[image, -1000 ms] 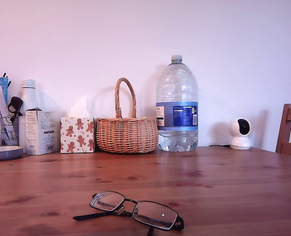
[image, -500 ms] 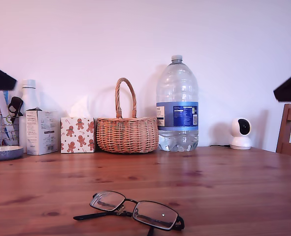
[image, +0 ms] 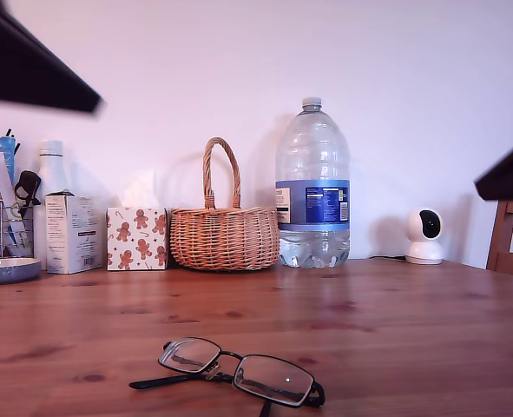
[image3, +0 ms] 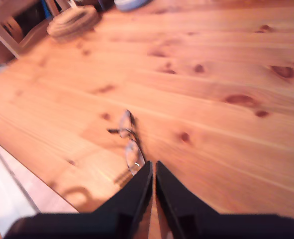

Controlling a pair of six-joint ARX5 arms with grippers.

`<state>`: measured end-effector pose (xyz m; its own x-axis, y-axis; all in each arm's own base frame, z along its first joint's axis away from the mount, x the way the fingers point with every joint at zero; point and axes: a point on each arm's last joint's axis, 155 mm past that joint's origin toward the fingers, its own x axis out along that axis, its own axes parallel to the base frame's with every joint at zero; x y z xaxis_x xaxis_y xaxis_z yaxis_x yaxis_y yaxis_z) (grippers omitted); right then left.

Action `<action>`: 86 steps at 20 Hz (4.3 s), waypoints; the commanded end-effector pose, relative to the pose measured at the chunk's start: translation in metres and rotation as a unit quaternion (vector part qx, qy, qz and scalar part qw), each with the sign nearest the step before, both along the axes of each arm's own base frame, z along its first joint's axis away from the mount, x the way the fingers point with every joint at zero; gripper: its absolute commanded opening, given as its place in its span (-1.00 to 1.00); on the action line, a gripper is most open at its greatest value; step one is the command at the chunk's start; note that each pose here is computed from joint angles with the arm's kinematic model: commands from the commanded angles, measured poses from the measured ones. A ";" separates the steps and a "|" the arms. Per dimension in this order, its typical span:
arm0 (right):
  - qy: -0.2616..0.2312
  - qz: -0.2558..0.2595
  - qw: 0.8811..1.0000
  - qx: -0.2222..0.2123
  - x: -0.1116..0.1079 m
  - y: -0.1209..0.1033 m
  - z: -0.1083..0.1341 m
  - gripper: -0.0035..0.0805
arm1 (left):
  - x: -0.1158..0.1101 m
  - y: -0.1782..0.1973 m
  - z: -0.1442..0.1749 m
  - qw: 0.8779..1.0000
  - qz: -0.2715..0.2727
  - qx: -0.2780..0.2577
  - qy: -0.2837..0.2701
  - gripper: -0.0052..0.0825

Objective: Pick up the glasses and open them, then place them back on the table

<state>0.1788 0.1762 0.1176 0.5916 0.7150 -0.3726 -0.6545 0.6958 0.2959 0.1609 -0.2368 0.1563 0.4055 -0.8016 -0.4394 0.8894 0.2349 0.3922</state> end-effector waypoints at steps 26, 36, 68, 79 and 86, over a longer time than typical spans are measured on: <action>0.043 0.068 0.996 -0.041 -0.022 0.022 -0.033 -0.94 | 0.027 -0.053 -0.101 0.929 -0.207 0.302 -0.057 -0.42; 0.043 0.068 0.996 -0.041 -0.022 0.022 -0.033 -0.94 | 0.053 -0.057 -0.125 0.925 -0.197 0.318 -0.070 -0.42; 0.043 0.068 0.996 -0.040 -0.022 0.022 -0.033 -0.94 | 0.078 -0.065 -0.143 0.926 -0.187 0.316 -0.087 -0.42; 0.042 0.068 0.996 -0.040 -0.022 0.022 -0.032 -0.94 | 0.076 -0.065 -0.154 0.925 -0.193 0.319 -0.078 -0.43; 0.043 0.068 0.996 -0.040 -0.022 0.022 -0.033 -0.94 | 0.080 -0.068 -0.152 0.925 -0.189 0.319 -0.084 -0.67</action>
